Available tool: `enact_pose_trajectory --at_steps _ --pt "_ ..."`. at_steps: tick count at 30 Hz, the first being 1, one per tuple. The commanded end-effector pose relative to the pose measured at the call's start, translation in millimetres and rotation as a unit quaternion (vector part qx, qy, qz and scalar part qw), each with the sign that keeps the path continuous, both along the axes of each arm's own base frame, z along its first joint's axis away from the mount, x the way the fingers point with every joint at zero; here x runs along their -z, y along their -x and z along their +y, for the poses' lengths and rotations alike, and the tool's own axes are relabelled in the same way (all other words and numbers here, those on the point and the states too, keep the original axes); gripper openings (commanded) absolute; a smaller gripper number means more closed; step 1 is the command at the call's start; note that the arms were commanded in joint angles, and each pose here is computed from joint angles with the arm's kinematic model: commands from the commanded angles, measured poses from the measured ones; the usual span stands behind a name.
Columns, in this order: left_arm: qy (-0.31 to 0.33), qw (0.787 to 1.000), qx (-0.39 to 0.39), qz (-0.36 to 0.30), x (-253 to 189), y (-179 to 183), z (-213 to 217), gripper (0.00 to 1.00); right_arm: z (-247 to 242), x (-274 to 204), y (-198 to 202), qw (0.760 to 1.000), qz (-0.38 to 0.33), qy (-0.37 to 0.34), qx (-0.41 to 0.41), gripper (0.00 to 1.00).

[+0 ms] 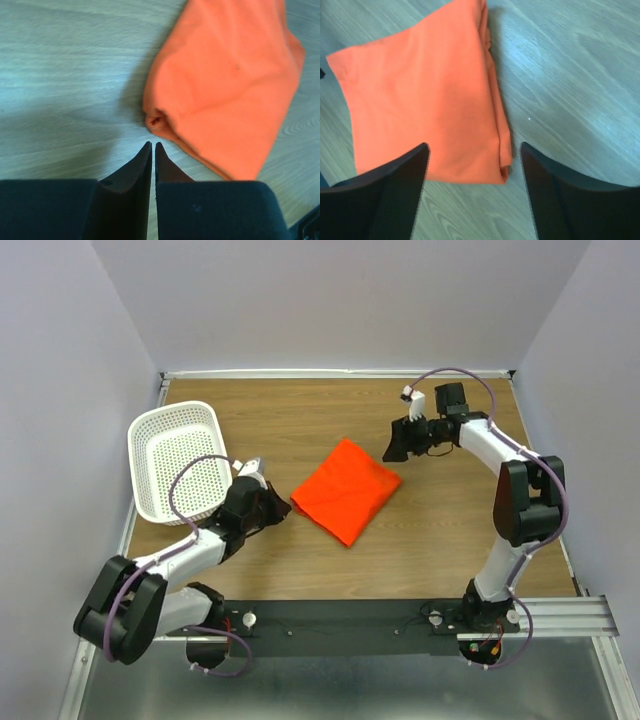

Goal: Fold and stack the t-shirts
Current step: Neatly place the folded tshirt to the corner

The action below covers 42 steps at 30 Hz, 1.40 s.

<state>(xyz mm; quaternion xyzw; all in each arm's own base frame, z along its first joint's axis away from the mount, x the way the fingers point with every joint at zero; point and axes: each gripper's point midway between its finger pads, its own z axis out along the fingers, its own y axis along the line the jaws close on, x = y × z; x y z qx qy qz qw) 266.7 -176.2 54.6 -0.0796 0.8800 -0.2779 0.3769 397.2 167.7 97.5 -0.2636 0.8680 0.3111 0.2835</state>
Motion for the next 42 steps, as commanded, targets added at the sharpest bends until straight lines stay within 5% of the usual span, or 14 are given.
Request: enact_pose_trajectory --at_steps 1,10,18,30,33,37,42 --pt "0.015 0.997 0.033 -0.074 -40.4 -8.3 -8.0 0.14 -20.4 21.0 -1.7 0.999 0.026 0.015 0.017 0.87" --pt "0.073 0.977 0.038 -0.196 -108.4 5.3 -3.7 0.37 -9.4 59.6 26.8 0.992 0.12 -0.017 -0.027 0.82" --pt "0.095 0.984 0.101 -0.115 -60.7 3.2 -35.1 0.26 -5.3 66.0 36.7 0.987 0.152 -0.034 -0.028 0.8" --pt "0.033 0.999 0.035 0.006 30.3 -1.9 -14.4 0.26 -6.2 72.9 40.4 0.985 0.166 -0.031 -0.025 0.78" --pt "0.04 0.998 0.039 -0.001 32.1 -5.4 -16.0 0.25 -6.2 73.5 42.1 0.985 0.169 -0.031 -0.026 0.77" --pt "0.064 0.991 0.113 -0.021 18.1 7.8 -32.6 0.09 -6.6 74.3 41.5 0.985 0.169 -0.03 -0.026 0.77" --pt "0.072 0.991 0.107 -0.04 6.6 28.2 -21.6 0.09 -6.9 76.6 42.4 0.984 0.174 -0.031 -0.025 0.77"
